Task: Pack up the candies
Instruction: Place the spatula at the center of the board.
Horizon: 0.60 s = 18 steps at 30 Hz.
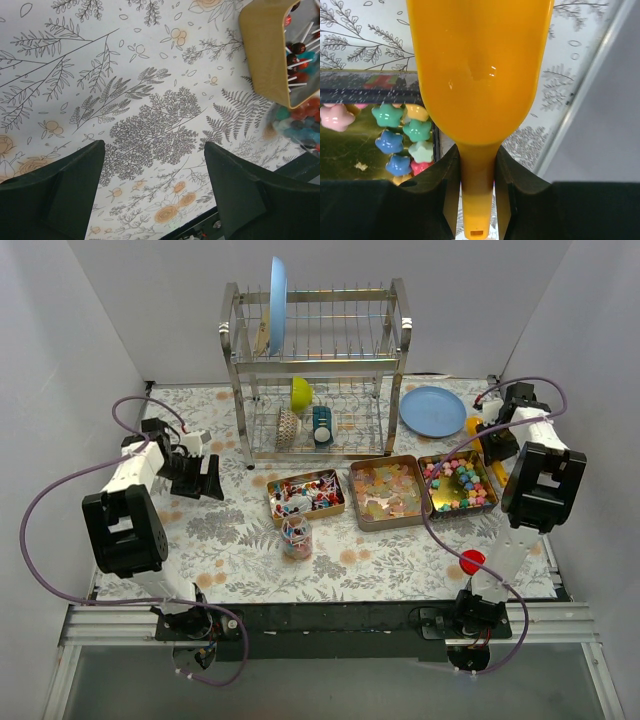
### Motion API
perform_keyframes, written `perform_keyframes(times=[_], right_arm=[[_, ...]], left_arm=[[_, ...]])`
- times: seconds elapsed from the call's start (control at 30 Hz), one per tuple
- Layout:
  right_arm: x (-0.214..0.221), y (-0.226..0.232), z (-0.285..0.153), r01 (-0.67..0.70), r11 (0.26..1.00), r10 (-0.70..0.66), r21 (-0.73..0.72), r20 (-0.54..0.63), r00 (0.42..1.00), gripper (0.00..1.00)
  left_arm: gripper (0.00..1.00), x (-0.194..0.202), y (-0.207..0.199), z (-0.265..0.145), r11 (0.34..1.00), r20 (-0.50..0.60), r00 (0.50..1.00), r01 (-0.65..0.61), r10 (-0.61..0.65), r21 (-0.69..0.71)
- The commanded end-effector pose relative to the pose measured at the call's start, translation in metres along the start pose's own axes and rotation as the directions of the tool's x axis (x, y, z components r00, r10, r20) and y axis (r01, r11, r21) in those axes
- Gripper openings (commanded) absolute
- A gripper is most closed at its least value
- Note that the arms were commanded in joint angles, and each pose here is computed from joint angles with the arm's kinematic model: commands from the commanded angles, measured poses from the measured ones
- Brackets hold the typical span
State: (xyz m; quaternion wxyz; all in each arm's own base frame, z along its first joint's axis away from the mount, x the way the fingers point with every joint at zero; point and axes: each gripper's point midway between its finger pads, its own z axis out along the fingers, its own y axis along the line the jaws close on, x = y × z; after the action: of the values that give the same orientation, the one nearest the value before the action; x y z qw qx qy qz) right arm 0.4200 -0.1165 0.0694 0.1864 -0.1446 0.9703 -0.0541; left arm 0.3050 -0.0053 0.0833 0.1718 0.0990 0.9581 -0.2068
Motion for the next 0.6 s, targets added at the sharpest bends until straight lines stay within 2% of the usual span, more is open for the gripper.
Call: perform_keyframes(times=[0.0,0.13,0.17,0.2,0.23,0.27,0.3,0.33,0.37,0.4,0.5,0.53,0.57], right_arm=[[-0.007,0.0,0.004,-0.033,0.998,0.033,-0.055,0.015,0.999,0.01],[-0.004,-0.008,0.013,-0.043,0.998,0.043,-0.052,0.008,0.999,0.01],[-0.002,-0.008,0.014,-0.04,0.998,0.04,-0.054,0.0,0.999,0.06],[0.0,-0.007,0.015,-0.038,0.998,0.038,-0.057,-0.007,0.999,0.2],[0.003,-0.006,0.013,-0.033,0.998,0.032,-0.059,-0.019,0.999,0.26],[0.004,-0.006,0.011,-0.035,0.997,0.034,-0.062,-0.021,0.999,0.52],[0.004,-0.005,0.008,-0.033,0.997,0.032,-0.065,-0.014,0.999,0.67],[0.002,-0.003,-0.002,-0.028,0.997,0.029,-0.074,0.01,1.0,0.69],[0.002,-0.001,-0.007,-0.021,0.996,0.023,-0.084,0.02,1.0,0.77],[0.001,0.0,-0.013,-0.013,0.996,0.016,-0.085,0.038,0.999,0.98],[-0.011,0.016,-0.044,0.074,0.985,-0.044,-0.156,0.186,0.982,0.98],[-0.018,0.018,-0.071,0.122,0.982,-0.078,-0.146,0.276,0.958,0.98],[-0.008,0.031,-0.074,0.221,0.959,-0.156,-0.177,0.321,0.934,0.98]], left_arm=[[0.81,-0.001,0.011,-0.007,0.999,-0.054,0.998,-0.025,0.023,-0.039],[0.81,-0.006,0.011,-0.004,0.999,-0.059,0.998,-0.035,0.033,-0.034],[0.81,-0.005,0.013,-0.001,0.999,-0.07,0.997,-0.034,0.032,-0.032],[0.82,-0.01,0.014,-0.003,0.999,-0.065,0.997,-0.041,0.038,-0.036],[0.83,-0.011,0.016,-0.003,0.998,-0.067,0.997,-0.044,0.041,-0.041],[0.9,-0.014,0.018,-0.003,0.998,-0.058,0.997,-0.049,0.046,-0.049],[0.91,-0.015,0.019,-0.002,0.997,-0.053,0.998,-0.046,0.043,-0.054],[0.92,-0.017,0.02,-0.001,0.997,-0.046,0.998,-0.045,0.043,-0.058],[0.98,-0.019,0.021,0.0,0.997,-0.035,0.999,-0.042,0.04,-0.058],[0.98,-0.02,0.02,0.001,0.998,-0.026,0.999,-0.028,0.026,-0.061],[0.98,-0.026,0.027,0.004,0.994,0.018,1.0,0.004,-0.002,-0.106],[0.98,-0.028,0.028,0.005,0.992,0.034,0.999,0.035,-0.032,-0.12],[0.98,-0.03,0.031,0.007,0.99,0.051,0.998,0.039,-0.032,-0.133]])
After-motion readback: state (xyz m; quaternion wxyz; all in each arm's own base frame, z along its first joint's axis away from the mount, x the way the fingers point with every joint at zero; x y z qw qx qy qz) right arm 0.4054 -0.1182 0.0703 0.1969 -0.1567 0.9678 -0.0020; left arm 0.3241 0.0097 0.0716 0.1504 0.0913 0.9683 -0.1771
